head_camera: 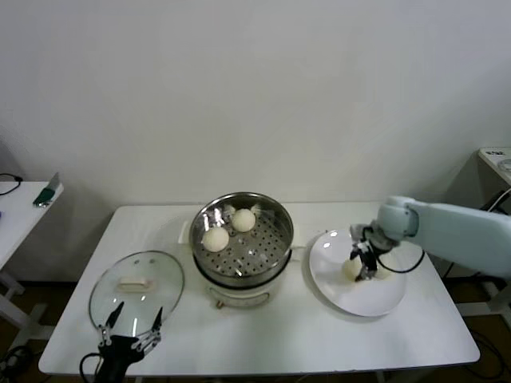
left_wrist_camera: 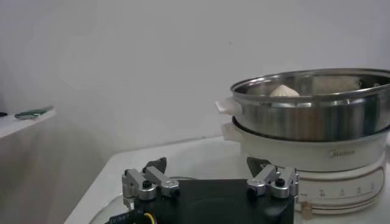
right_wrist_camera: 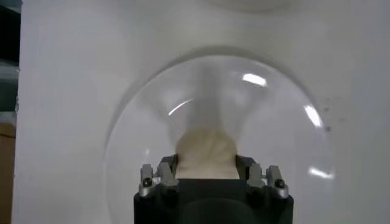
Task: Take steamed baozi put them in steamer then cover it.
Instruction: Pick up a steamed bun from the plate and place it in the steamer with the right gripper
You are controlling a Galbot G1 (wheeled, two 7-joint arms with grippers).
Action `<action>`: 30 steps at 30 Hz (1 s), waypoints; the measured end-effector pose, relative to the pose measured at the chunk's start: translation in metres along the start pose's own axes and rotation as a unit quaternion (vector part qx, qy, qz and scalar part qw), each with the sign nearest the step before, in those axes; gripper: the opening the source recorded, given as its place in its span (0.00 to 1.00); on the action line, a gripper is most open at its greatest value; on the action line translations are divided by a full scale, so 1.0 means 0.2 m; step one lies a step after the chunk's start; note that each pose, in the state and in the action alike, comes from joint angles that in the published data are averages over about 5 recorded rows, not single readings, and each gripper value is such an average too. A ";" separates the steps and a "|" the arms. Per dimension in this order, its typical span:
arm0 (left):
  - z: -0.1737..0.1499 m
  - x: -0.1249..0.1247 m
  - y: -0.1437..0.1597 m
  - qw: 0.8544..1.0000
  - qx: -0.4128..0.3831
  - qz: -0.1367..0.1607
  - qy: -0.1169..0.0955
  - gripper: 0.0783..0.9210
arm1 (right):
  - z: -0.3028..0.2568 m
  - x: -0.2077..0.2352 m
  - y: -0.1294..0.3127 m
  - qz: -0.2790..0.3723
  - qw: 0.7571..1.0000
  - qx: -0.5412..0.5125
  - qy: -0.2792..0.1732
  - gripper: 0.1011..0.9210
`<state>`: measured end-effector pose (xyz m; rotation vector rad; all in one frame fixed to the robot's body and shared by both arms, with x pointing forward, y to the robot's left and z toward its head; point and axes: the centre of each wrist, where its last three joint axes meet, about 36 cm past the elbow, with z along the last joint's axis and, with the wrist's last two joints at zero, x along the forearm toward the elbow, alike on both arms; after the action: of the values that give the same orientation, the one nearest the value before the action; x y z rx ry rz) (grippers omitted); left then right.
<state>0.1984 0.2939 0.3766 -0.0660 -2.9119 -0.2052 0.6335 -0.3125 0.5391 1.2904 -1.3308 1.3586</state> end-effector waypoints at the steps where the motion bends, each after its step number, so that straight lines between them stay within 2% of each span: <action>1: 0.00 0.00 0.00 1.000 0.000 0.001 0.000 0.88 | -0.02 0.07 -0.04 0.004 1.000 0.017 -0.004 0.66; 5: 0.00 0.00 -0.01 1.000 -0.001 0.001 -0.001 0.88 | -0.19 0.39 -0.20 0.027 0.994 0.106 -0.027 0.66; 8: -0.01 0.00 -0.01 1.000 -0.001 0.001 -0.002 0.88 | -0.39 0.63 -0.29 0.045 0.980 0.188 -0.041 0.66; 14: -0.01 0.00 -0.01 1.000 -0.003 -0.002 -0.004 0.88 | -0.88 0.92 -0.28 0.056 0.929 0.361 -0.055 0.66; 18: -0.01 0.01 -0.01 1.000 -0.003 -0.003 -0.005 0.88 | -1.17 0.93 -0.22 0.044 0.888 0.455 -0.051 0.66; 22: -0.02 0.02 -0.01 1.000 -0.005 -0.005 -0.006 0.88 | -1.38 0.83 -0.16 0.025 0.851 0.524 -0.040 0.66; 30: -0.03 0.04 0.00 1.000 -0.007 -0.009 -0.007 0.88 | -1.61 0.55 -0.09 -0.008 0.796 0.605 -0.025 0.66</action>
<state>0.1920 0.2935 0.3843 -0.0450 -2.9265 -0.2278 0.5966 -0.0023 0.6778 2.1044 -0.3148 2.2918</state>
